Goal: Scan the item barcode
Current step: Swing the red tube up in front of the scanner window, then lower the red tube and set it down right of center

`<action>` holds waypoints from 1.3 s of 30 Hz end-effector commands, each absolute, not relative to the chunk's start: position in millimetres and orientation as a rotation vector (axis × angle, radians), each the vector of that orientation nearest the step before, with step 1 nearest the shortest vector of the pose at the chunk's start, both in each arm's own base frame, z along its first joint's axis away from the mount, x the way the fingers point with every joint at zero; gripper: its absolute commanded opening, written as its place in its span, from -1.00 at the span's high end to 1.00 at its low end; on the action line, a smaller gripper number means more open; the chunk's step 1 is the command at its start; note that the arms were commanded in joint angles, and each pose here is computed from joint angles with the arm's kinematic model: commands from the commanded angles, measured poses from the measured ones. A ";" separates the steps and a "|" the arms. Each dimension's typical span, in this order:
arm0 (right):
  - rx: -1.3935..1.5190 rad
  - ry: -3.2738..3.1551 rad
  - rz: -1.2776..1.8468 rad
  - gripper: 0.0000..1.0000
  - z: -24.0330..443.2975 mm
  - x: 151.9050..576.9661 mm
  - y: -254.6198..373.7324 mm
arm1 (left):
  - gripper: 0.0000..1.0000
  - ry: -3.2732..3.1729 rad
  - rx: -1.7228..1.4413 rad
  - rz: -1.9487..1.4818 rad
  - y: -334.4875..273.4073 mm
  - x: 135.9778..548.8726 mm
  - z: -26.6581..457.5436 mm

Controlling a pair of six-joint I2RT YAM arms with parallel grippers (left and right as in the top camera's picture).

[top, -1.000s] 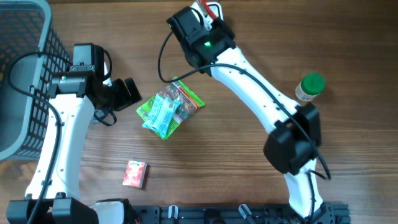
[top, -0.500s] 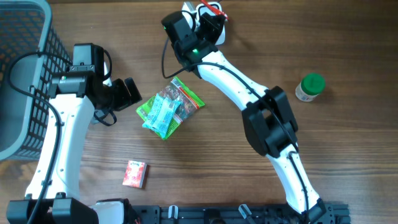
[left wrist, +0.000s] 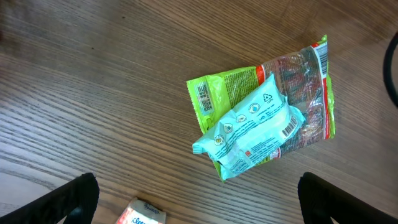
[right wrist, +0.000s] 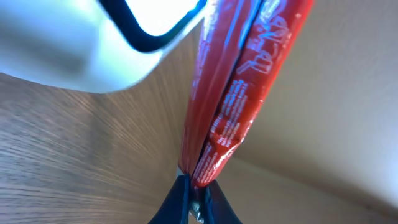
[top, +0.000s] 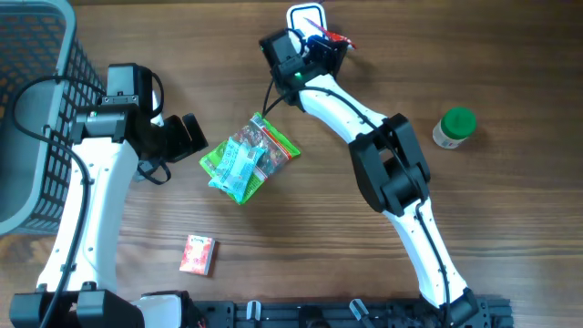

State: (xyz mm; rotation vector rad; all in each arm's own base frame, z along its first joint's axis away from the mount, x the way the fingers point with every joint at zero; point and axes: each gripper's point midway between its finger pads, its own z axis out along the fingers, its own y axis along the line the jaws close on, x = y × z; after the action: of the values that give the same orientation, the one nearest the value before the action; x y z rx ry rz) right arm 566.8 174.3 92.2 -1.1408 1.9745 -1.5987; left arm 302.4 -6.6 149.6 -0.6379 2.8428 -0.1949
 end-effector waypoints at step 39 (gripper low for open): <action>-0.546 3.156 -0.238 0.91 123.0 349.3 133.7 | -1.00 2.848 -0.625 -0.203 -6.9 302.3 149.2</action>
State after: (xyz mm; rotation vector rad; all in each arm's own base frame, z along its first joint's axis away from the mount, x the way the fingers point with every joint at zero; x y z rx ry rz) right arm 364.4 137.5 152.1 -0.7516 2.9894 -0.3535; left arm 302.3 -6.6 149.6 -0.6380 2.8431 -0.1948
